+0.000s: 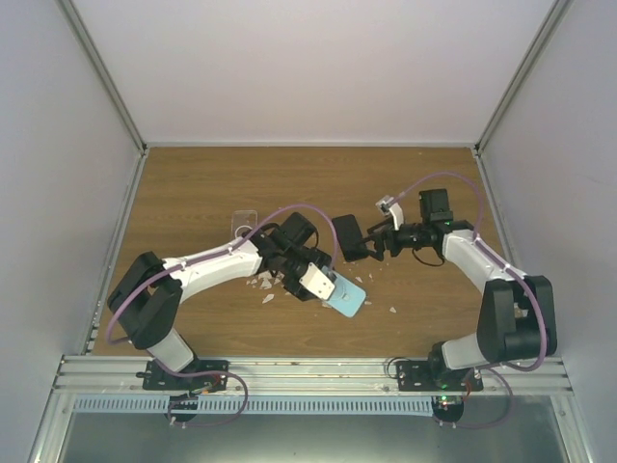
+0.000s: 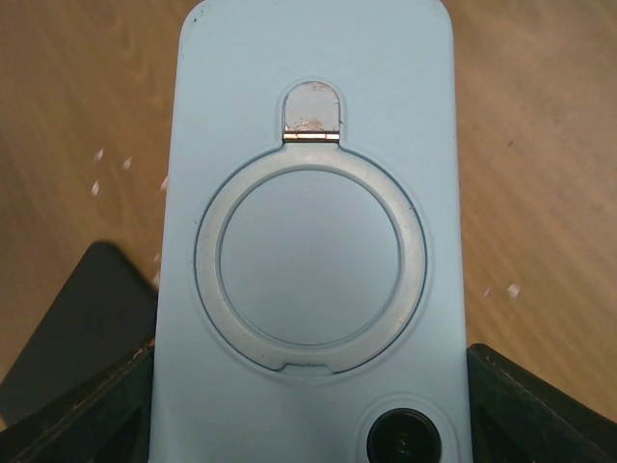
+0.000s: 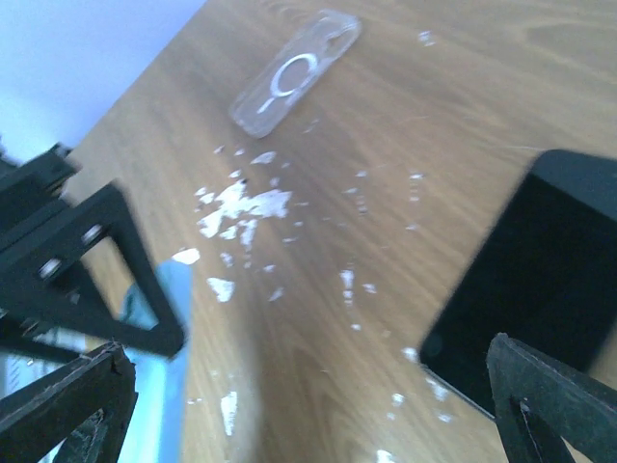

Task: Take the phone out of the phone case
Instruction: Pick up the phone at the center of the board.

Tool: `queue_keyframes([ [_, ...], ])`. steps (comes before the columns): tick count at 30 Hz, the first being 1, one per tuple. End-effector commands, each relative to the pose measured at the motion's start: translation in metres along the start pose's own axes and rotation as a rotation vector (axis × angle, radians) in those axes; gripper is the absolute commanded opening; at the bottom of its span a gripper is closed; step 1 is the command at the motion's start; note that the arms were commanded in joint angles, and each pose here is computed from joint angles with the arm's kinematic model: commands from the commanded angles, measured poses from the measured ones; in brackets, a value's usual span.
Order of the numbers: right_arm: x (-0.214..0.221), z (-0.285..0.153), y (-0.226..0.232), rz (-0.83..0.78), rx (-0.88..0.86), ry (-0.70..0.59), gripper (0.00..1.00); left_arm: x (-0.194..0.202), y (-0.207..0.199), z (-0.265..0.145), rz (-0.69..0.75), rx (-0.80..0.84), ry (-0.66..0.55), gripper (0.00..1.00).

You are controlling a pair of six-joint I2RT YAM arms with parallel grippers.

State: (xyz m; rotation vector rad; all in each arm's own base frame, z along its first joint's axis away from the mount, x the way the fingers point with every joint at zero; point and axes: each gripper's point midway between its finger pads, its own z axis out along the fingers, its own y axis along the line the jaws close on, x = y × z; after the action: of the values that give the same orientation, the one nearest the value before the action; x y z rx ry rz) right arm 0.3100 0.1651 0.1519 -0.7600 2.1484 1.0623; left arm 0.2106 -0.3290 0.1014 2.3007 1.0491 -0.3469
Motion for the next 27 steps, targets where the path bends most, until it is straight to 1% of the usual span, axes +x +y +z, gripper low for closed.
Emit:
queue_keyframes([
  [1, 0.016, 0.022, 0.034, -0.001, -0.164, 0.06, 1.0, 0.0, 0.038, -0.025, 0.002, -0.14, -0.041, 0.54],
  [7, 0.024, 0.041, 0.054, 0.039, -0.295, 0.124, 0.97, 0.012, 0.057, -0.043, -0.031, -0.22, -0.032, 0.53],
  [13, 0.03, 0.054, 0.07, 0.061, -0.379, 0.168, 0.89, 0.011, 0.067, -0.055, -0.032, -0.28, -0.034, 0.52],
  [16, 0.031, 0.057, 0.077, 0.052, -0.404, 0.182, 0.8, 0.014, 0.069, -0.058, -0.035, -0.3, -0.022, 0.52],
  [24, 0.031, 0.057, 0.077, 0.044, -0.392, 0.187, 0.5, 0.027, 0.08, -0.075, -0.06, -0.37, -0.004, 0.52],
  [26, 0.028, 0.056, 0.079, 0.043, -0.401, 0.179, 0.41, 0.029, 0.081, -0.08, -0.061, -0.383, -0.002, 0.52],
  [27, 0.026, 0.056, 0.079, 0.043, -0.407, 0.176, 0.35, 0.029, 0.081, -0.081, -0.06, -0.39, -0.003, 0.52],
])
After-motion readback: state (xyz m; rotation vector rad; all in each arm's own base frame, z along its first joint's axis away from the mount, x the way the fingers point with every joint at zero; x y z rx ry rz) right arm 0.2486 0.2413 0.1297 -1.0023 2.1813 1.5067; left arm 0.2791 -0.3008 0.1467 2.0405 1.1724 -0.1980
